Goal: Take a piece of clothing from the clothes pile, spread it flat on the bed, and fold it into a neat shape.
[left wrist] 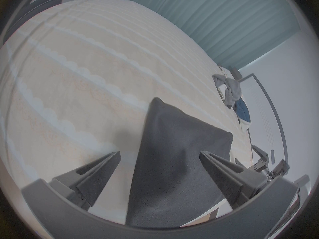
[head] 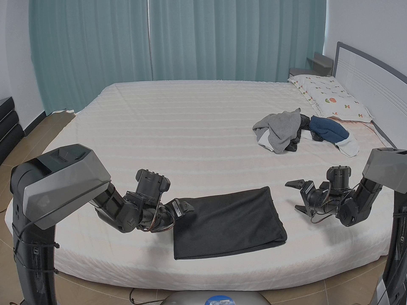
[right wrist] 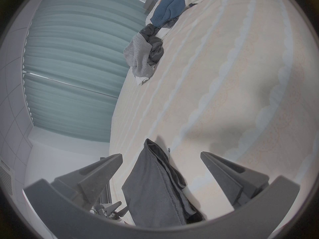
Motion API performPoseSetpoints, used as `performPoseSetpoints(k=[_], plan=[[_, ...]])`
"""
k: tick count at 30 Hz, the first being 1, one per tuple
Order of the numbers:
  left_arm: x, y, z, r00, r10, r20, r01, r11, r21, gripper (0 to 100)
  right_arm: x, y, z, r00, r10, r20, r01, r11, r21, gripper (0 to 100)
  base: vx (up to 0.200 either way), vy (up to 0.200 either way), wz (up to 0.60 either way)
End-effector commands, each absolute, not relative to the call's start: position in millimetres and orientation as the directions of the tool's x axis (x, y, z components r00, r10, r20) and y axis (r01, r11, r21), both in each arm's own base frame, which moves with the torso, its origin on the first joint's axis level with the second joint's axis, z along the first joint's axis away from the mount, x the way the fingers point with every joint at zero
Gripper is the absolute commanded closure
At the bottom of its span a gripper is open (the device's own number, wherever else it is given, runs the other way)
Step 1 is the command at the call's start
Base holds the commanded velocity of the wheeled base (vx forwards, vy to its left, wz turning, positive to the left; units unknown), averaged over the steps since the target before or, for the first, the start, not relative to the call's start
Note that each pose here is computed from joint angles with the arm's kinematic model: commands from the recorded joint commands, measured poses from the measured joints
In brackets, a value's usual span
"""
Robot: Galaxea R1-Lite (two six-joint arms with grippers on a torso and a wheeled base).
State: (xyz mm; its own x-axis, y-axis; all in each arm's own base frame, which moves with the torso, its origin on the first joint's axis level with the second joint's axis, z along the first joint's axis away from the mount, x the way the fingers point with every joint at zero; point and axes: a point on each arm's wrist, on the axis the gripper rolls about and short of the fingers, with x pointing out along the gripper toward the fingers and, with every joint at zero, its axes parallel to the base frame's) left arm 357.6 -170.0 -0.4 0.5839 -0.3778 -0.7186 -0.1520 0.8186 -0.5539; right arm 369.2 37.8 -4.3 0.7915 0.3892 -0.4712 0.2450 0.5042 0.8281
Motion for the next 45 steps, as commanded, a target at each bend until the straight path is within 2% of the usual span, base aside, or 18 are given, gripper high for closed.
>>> performPoseSetpoints(k=[1,15,16,45], plan=[[356.4,-172.9,-9.2,0.576,-0.379,-0.724,-0.143,0.826,-0.546,0,369.1,39.1,-7.0,0.787,0.391,-0.477,0.249,0.505,0.826,0,0.0,0.0,0.0],[354.3,-179.0,-12.4,0.584,-0.383,-0.715,-0.126,0.828,-0.546,0,371.0,39.8,-6.2,0.789,0.393,-0.472,0.244,0.505,0.828,0,0.0,0.0,0.0],[355.5,-178.9,-11.6,0.588,-0.383,-0.712,-0.13,0.825,-0.551,100,371.3,39.8,-7.0,0.789,0.393,-0.473,0.245,0.505,0.828,0,0.0,0.0,0.0],[363.4,-172.1,-8.7,0.618,-0.359,-0.699,-0.15,0.819,-0.553,100,370.8,40.4,-8.0,0.786,0.394,-0.477,0.247,0.507,0.826,0,0.0,0.0,0.0]])
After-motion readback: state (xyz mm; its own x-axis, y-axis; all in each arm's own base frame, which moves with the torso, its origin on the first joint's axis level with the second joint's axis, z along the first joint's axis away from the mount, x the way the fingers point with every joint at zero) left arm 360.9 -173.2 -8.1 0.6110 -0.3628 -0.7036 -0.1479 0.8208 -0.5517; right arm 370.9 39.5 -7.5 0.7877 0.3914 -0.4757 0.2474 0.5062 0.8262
